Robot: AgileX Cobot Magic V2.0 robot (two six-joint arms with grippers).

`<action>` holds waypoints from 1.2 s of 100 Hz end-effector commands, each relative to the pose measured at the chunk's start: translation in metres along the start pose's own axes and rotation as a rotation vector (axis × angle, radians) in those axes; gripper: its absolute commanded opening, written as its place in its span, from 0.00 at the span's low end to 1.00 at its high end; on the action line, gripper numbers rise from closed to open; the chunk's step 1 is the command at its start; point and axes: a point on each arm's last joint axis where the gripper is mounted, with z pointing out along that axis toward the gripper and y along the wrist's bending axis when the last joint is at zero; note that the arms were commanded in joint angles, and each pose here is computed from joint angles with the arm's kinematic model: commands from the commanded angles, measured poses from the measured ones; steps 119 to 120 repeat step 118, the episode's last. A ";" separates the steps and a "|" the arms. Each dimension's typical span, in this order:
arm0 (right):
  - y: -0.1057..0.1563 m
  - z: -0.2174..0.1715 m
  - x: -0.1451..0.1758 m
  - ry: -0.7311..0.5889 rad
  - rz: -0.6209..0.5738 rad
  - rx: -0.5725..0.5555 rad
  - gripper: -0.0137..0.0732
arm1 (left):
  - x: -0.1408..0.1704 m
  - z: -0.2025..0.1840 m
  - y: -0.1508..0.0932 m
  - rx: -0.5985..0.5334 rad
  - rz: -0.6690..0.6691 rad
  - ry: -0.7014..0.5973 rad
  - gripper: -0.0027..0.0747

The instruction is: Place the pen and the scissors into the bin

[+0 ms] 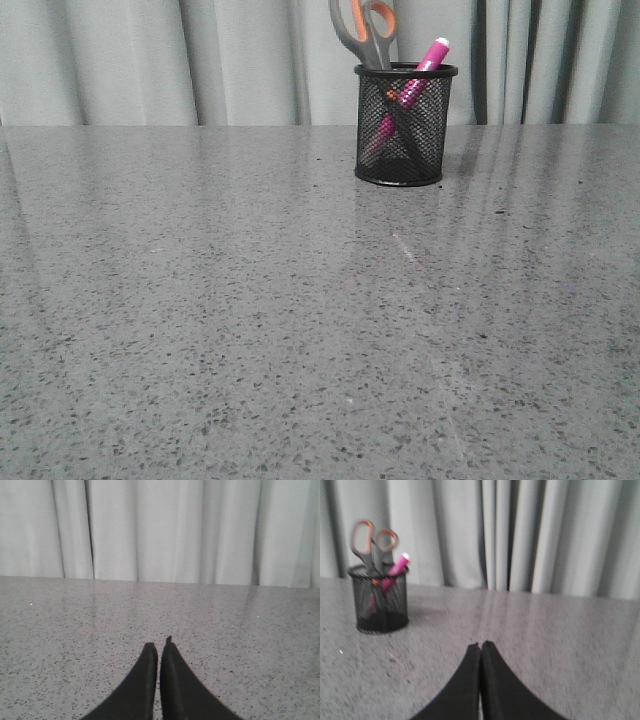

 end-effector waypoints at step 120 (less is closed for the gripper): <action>0.000 -0.006 0.027 0.049 -0.043 0.032 0.07 | 0.006 -0.001 0.000 -0.002 -0.020 -0.060 0.01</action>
